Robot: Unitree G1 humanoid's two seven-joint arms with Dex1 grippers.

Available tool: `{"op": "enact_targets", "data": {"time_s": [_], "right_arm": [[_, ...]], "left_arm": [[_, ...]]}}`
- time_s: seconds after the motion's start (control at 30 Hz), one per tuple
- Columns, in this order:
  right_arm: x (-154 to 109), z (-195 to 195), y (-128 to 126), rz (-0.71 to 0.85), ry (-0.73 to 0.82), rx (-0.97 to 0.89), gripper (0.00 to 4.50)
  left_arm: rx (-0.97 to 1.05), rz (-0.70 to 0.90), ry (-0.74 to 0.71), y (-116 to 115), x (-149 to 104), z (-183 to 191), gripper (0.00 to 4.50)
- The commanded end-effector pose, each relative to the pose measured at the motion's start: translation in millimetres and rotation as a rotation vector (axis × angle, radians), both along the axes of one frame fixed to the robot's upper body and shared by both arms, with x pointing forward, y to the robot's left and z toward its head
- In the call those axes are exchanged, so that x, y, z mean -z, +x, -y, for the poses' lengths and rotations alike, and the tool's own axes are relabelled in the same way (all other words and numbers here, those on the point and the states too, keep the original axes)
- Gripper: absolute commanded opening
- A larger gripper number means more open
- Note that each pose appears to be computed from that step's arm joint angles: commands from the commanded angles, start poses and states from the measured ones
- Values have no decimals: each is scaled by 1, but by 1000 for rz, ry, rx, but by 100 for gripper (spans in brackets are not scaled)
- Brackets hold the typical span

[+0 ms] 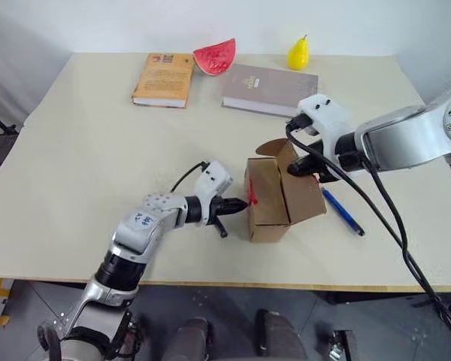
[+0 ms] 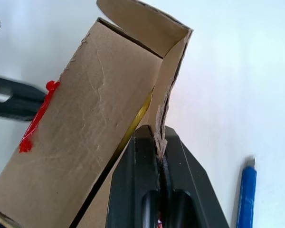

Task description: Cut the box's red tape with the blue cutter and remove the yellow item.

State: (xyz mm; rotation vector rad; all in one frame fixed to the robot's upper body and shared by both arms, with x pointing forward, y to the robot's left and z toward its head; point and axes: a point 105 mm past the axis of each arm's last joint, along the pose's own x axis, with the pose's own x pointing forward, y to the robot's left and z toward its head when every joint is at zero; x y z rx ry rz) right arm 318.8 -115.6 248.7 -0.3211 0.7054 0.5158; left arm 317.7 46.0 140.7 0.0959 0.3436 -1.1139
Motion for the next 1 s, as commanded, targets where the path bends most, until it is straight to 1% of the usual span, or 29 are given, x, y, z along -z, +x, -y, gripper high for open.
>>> {"op": "enact_targets", "data": {"time_s": [0.03,0.13,0.2,0.27,0.33,0.47,0.53,0.63,0.7,0.77,0.9,1.0], "right_arm": [[-9,4,0,63,-74,2,3],[-12,3,1,72,-65,2,3],[-12,1,3,82,-63,1,3],[-11,-1,4,88,-62,-6,3],[-11,-3,5,92,-50,-6,3],[-10,-4,5,99,-55,-15,3],[-10,-4,5,103,-51,-16,3],[-9,-2,5,108,-51,-10,3],[-10,0,4,116,-52,-10,3],[-10,0,2,119,-56,-17,3],[-9,1,-1,117,-58,-28,3],[-12,3,-3,120,-57,-33,3]], "left_arm": [[69,-81,-157,-23,-32,-14,0],[80,-70,-188,-26,-41,-21,0],[99,-19,-255,-24,-58,-16,0],[121,54,-241,-20,-67,-4,0],[130,96,-196,-15,-65,5,0],[150,178,-152,-1,-65,18,0],[150,195,-86,8,-60,20,0],[184,210,38,14,-44,17,0],[201,235,142,21,-29,10,0],[221,243,200,25,-19,6,0],[290,272,286,25,-9,3,0],[338,261,370,22,-2,-5,0]]}}
